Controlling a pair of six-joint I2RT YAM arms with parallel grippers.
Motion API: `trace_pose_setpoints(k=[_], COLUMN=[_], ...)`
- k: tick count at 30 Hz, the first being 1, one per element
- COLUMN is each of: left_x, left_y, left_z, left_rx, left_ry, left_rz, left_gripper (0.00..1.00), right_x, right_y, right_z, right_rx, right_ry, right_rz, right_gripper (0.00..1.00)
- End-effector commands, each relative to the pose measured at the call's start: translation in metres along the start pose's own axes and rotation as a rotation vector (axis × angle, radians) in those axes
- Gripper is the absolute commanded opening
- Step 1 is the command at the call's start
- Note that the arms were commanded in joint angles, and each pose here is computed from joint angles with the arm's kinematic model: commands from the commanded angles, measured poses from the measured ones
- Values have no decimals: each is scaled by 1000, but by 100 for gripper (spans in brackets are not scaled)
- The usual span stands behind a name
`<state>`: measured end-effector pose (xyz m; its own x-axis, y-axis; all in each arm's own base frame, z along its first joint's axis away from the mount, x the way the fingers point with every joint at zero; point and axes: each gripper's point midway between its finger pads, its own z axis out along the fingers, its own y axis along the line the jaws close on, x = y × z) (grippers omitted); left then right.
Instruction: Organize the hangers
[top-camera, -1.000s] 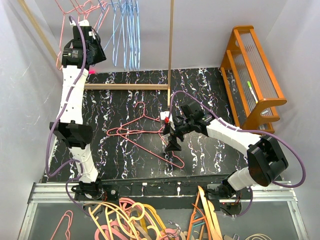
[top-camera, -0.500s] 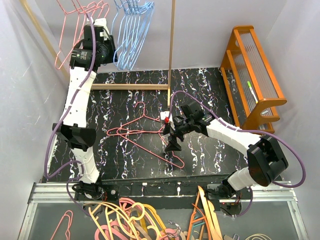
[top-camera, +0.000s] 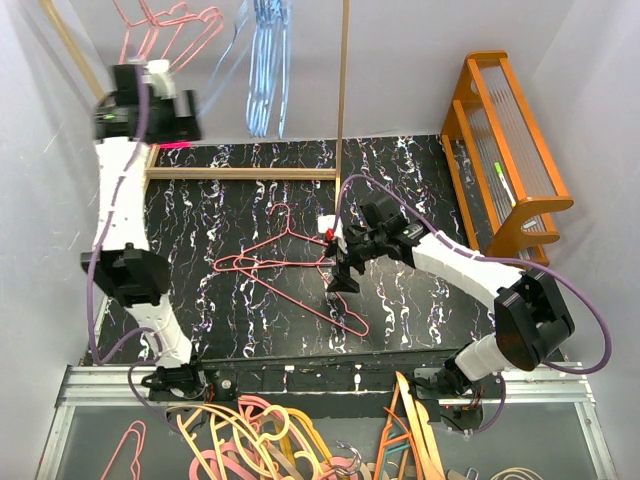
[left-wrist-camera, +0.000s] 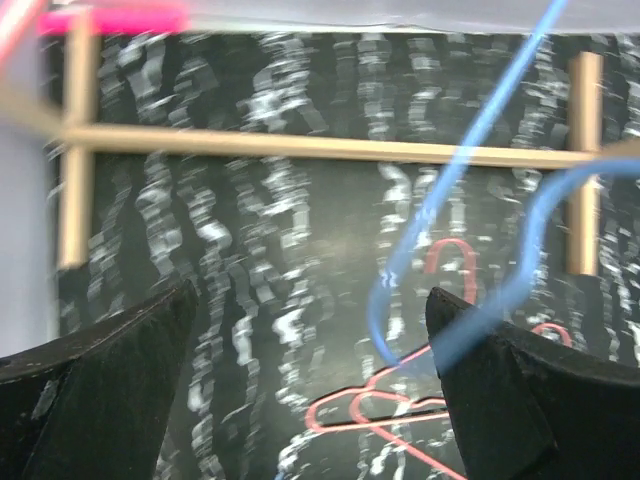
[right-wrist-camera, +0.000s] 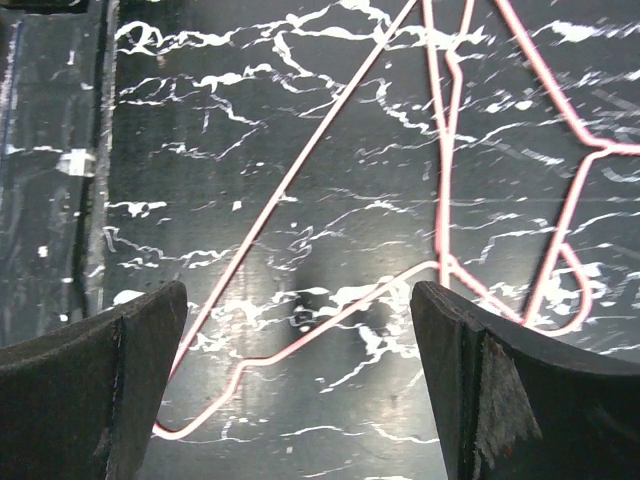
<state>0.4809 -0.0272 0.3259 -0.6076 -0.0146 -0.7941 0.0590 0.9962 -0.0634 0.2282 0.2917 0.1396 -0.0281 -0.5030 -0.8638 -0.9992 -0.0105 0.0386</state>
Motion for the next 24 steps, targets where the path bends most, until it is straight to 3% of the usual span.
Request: trace_pose_setpoints(k=[1, 3, 6, 9, 12, 14, 18, 24], left_x=[18, 46, 68, 57, 61, 71, 102, 130], left_y=[79, 84, 82, 64, 47, 39, 29, 4], left_z=[-79, -94, -101, -105, -110, -116, -126, -136], left_rx=[13, 24, 38, 122, 219, 265, 324, 490], left_ry=[11, 72, 61, 23, 72, 99, 165, 198], left_rz=[-98, -106, -138, -203, -213, -183, -101, -42], left_gripper=[97, 97, 97, 96, 79, 74, 86, 87], right_x=[-34, -37, -37, -43, -45, -44, -45, -52], right_y=[-31, -36, -33, -28, -24, -22, -14, -22], right_z=[-13, -16, -14, -9, -8, -8, -8, -1], right_rx=[52, 46, 12, -17, -36, -45, -72, -90], right_ry=[-34, -50, -72, -111, -120, -119, -119, -149], right_rz=[-158, -148, -128, -103, -104, -103, -148, -192], right_gripper=[99, 99, 99, 99, 99, 99, 99, 99])
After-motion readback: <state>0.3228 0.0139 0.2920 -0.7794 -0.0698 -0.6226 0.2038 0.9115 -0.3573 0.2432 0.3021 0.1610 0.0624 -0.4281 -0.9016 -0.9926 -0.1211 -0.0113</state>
